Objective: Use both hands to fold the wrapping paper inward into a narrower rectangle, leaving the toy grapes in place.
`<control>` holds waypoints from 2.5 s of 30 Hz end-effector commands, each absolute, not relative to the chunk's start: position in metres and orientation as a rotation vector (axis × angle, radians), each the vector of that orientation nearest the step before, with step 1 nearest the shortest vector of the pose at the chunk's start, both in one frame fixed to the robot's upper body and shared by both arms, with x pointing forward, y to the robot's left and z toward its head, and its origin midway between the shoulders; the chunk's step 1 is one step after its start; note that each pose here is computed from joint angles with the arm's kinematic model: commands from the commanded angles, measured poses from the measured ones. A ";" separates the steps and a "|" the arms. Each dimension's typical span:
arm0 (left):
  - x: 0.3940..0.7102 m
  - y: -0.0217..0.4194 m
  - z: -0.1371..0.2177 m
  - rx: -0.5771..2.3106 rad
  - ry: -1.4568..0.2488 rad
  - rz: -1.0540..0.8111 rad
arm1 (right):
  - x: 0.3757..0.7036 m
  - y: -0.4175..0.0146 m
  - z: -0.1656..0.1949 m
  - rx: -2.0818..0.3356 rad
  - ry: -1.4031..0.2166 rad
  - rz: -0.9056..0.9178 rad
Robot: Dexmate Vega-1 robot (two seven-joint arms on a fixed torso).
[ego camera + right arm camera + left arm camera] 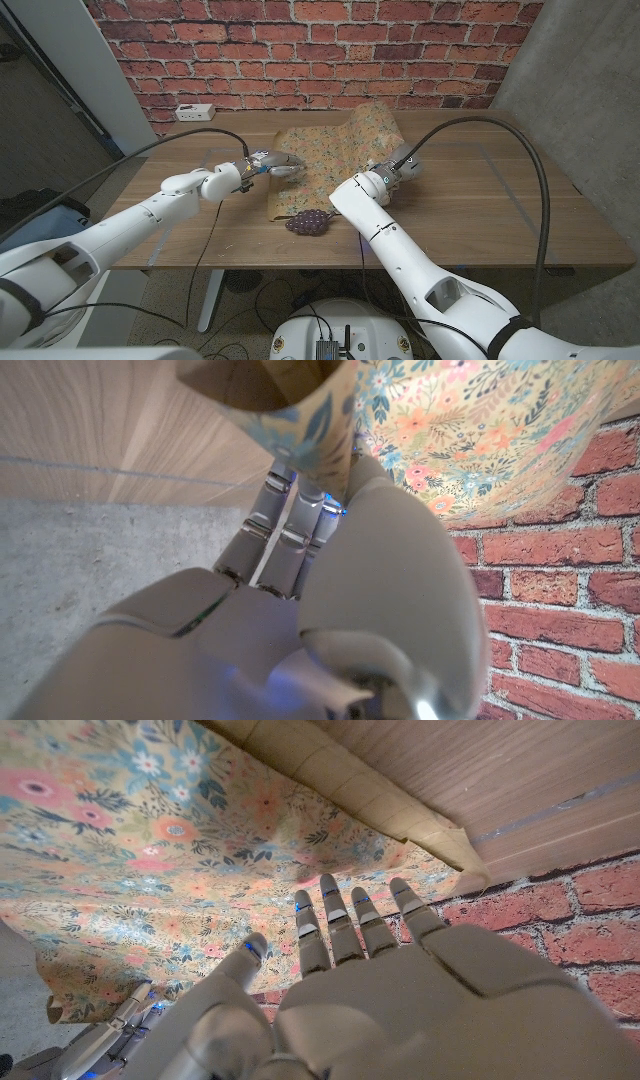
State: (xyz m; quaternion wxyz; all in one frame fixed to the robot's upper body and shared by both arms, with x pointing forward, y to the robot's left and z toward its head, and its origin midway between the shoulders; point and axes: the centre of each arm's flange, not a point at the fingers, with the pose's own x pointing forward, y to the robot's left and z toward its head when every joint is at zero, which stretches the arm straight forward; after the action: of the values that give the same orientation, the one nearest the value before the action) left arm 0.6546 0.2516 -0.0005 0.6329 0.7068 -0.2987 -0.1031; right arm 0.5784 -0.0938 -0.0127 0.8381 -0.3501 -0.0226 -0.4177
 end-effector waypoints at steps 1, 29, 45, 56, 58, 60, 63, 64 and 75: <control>0.657 0.248 0.000 1.637 -0.664 -0.248 | 0.548 -0.089 0.002 -0.813 -0.079 -0.947; 0.660 0.244 -0.007 1.669 -0.608 -0.249 | 0.505 -0.028 0.018 -0.937 -0.243 -0.672; 0.659 0.245 -0.002 1.674 -0.629 -0.244 | 0.514 -0.028 0.018 -0.735 -0.217 -0.209; 0.659 0.246 -0.001 1.670 -0.633 -0.240 | 0.517 -0.029 0.022 -0.678 -0.188 0.007; 0.659 0.246 -0.001 1.671 -0.631 -0.239 | 0.516 -0.029 0.022 -0.680 -0.189 0.034; 0.659 0.246 -0.001 1.675 -0.632 -0.234 | 0.516 -0.031 0.022 -0.672 -0.190 0.049; 0.659 0.245 -0.001 1.674 -0.633 -0.233 | 0.516 -0.034 0.022 -0.655 -0.198 0.087; 0.659 0.245 0.000 1.675 -0.634 -0.231 | 0.516 -0.035 0.022 -0.655 -0.203 0.109; 0.659 0.243 0.002 1.676 -0.644 -0.226 | 0.527 -0.051 0.007 -0.407 -0.301 0.258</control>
State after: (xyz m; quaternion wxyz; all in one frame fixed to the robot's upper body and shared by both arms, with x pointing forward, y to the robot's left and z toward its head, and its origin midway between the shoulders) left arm 0.6594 0.2449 -0.0015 0.6193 0.7283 -0.2751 -0.1019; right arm 0.5223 -0.0380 0.0148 0.9446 -0.3043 -0.1087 0.0579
